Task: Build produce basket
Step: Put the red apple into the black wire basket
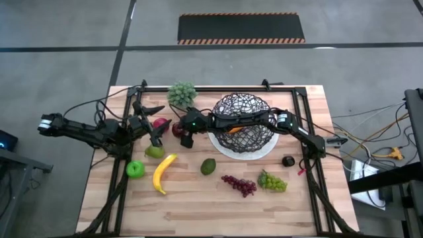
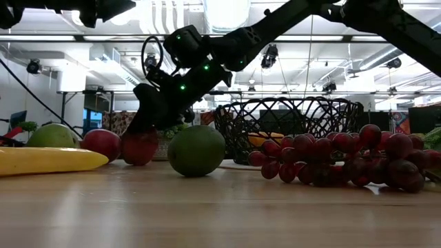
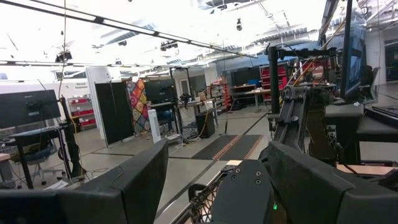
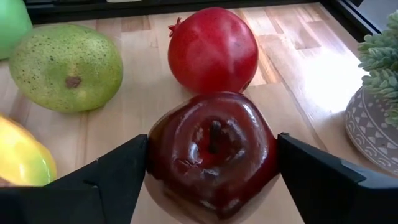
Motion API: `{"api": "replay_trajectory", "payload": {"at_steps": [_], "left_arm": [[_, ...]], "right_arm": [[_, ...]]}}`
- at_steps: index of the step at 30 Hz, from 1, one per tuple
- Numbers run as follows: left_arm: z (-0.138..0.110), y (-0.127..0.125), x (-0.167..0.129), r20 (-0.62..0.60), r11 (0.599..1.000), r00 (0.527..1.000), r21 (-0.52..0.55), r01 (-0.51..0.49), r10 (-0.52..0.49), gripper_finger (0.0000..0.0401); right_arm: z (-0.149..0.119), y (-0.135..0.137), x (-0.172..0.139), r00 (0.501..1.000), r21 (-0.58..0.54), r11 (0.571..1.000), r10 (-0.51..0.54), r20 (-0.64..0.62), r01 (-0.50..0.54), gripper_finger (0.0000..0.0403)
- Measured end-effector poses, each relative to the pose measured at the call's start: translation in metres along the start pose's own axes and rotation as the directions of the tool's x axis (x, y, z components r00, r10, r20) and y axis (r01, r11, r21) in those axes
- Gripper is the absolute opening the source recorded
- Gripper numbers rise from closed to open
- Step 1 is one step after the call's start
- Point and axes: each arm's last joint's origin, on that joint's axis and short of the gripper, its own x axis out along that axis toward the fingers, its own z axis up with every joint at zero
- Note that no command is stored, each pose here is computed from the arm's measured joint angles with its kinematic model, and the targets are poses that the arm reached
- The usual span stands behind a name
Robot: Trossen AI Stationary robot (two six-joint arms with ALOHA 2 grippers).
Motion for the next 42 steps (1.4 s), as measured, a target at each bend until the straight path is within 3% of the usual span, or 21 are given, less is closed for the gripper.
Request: {"api": "replay_trajectory", "payload": {"at_steps": [11,26,33,42], "left_arm": [[0.000,0.000,0.000,0.003,1.000,1.000,-0.003,-0.001,0.001,0.0260],[0.001,0.000,0.000,0.010,1.000,1.000,-0.008,-0.003,0.003,0.0260],[0.001,0.000,0.000,0.010,1.000,1.000,-0.008,-0.003,0.003,0.0260],[0.001,0.000,0.000,0.009,1.000,1.000,-0.007,-0.003,0.003,0.0260]], "right_arm": [[0.010,0.000,-0.012,1.000,0.010,1.000,0.002,-0.003,-0.001,0.0301],[0.082,-0.003,-0.128,1.000,0.045,0.999,-0.002,0.002,0.002,0.0303],[0.096,-0.006,-0.183,0.999,0.138,0.990,-0.008,-0.047,0.014,0.0303],[0.082,-0.013,-0.221,0.946,0.173,0.956,-0.187,-0.266,0.238,0.0303]]}}
